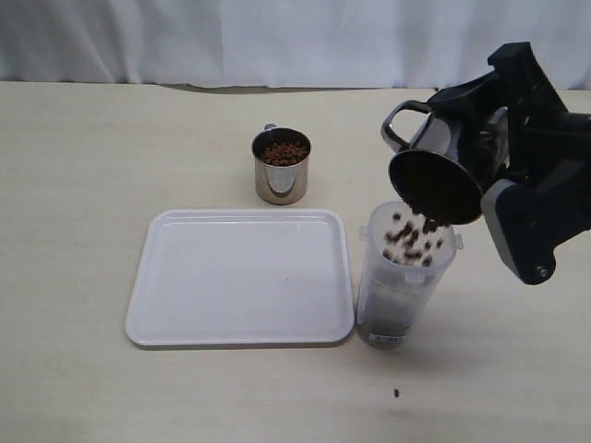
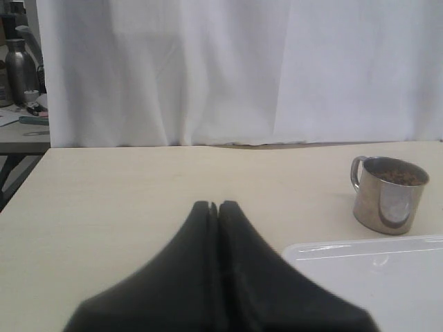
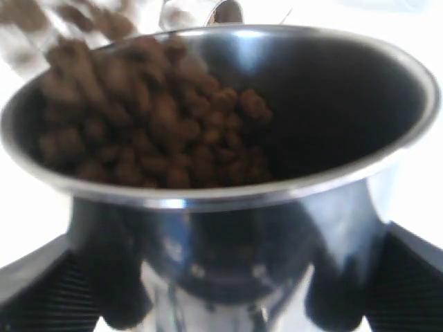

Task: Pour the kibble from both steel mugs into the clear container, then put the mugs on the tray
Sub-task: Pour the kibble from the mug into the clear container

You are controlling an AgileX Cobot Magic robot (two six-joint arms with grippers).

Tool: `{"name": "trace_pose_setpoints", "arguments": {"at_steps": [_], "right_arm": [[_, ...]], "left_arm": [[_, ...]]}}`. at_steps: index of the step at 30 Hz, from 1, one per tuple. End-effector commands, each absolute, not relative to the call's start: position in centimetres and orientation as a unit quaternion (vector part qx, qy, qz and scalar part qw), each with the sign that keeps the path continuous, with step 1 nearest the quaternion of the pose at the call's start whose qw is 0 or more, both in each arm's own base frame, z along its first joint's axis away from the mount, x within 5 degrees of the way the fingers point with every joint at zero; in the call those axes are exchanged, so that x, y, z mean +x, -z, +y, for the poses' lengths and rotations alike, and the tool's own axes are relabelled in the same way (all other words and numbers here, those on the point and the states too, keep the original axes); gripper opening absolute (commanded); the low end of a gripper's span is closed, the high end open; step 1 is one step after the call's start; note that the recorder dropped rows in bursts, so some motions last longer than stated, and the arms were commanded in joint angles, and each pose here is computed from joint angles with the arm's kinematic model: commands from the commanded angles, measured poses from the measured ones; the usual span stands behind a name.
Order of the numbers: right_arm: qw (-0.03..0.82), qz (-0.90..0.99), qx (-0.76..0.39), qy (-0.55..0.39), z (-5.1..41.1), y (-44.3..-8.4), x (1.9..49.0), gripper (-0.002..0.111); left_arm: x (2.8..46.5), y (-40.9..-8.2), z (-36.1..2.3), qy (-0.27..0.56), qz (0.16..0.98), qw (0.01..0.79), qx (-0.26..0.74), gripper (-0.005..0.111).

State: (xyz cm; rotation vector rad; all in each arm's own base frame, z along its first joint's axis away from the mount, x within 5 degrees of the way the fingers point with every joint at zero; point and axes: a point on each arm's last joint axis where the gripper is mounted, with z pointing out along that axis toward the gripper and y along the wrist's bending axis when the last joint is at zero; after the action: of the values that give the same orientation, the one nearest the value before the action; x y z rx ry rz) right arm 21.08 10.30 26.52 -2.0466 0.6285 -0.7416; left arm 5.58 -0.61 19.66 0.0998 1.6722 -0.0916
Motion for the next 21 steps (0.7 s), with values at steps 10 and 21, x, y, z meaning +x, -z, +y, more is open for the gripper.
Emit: {"name": "trace_pose_setpoints", "arguments": {"at_steps": [10,21], "right_arm": [[0.427,0.240,-0.817,0.302,10.40,-26.88,21.05,0.005],[0.425,0.212,-0.825,0.305,10.58,-26.88,20.90,0.005]], "left_arm": [[5.58,-19.74,-0.60,0.040,0.736,0.675,0.043,0.000],[5.58,-19.74,-0.60,0.039,0.736,0.675,0.044,0.000]]}}
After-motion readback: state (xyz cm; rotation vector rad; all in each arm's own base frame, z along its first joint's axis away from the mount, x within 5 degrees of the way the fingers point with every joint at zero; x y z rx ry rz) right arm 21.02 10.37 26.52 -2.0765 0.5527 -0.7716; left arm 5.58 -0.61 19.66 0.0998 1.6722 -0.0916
